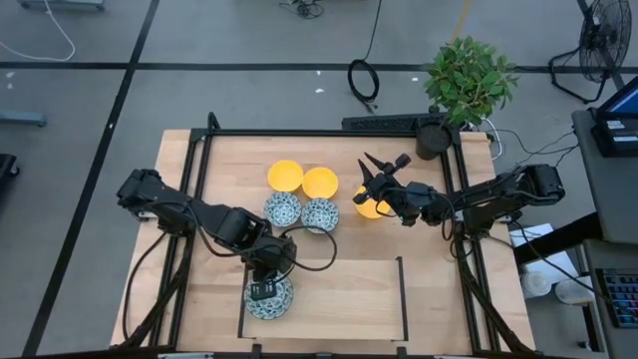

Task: Pick & Place Mini bowls
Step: Put the top white bowl on the shelf, then put the right yellow bowl on the shelf

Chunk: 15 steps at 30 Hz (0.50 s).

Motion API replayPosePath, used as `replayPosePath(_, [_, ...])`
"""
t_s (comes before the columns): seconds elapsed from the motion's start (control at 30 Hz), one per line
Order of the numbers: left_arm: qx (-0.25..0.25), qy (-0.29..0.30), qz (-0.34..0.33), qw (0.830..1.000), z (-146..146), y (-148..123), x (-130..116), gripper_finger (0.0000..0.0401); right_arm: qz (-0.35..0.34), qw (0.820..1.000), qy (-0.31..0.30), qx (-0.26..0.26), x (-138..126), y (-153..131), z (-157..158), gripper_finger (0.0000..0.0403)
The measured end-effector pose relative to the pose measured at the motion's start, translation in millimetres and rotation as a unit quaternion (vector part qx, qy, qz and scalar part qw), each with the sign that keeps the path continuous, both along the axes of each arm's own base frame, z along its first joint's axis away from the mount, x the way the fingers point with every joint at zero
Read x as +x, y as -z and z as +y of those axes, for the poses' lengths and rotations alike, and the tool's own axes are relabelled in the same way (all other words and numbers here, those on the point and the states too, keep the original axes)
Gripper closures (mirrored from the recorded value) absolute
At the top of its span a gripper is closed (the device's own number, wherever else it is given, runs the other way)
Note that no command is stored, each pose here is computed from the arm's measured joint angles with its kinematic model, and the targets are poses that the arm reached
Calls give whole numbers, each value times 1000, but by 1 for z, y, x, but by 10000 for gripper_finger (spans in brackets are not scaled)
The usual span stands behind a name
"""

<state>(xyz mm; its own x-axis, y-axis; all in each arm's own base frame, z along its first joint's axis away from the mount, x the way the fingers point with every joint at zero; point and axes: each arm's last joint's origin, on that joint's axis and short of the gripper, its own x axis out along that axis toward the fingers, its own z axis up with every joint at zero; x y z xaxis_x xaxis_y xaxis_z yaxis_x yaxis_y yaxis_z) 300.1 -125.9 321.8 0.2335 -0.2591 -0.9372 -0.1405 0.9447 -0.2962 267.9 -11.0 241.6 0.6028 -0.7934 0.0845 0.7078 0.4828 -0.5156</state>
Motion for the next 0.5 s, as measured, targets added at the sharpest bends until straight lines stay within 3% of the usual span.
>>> replayPosePath(0.33, [-33,-12,-84,996,14,-30,-8,239,0,1000,0,0,0,0,0,303])
replayPosePath(0.5, [46,-13,-151,987,30,-56,-34,212,3,1000,1,1,0,1,0,303])
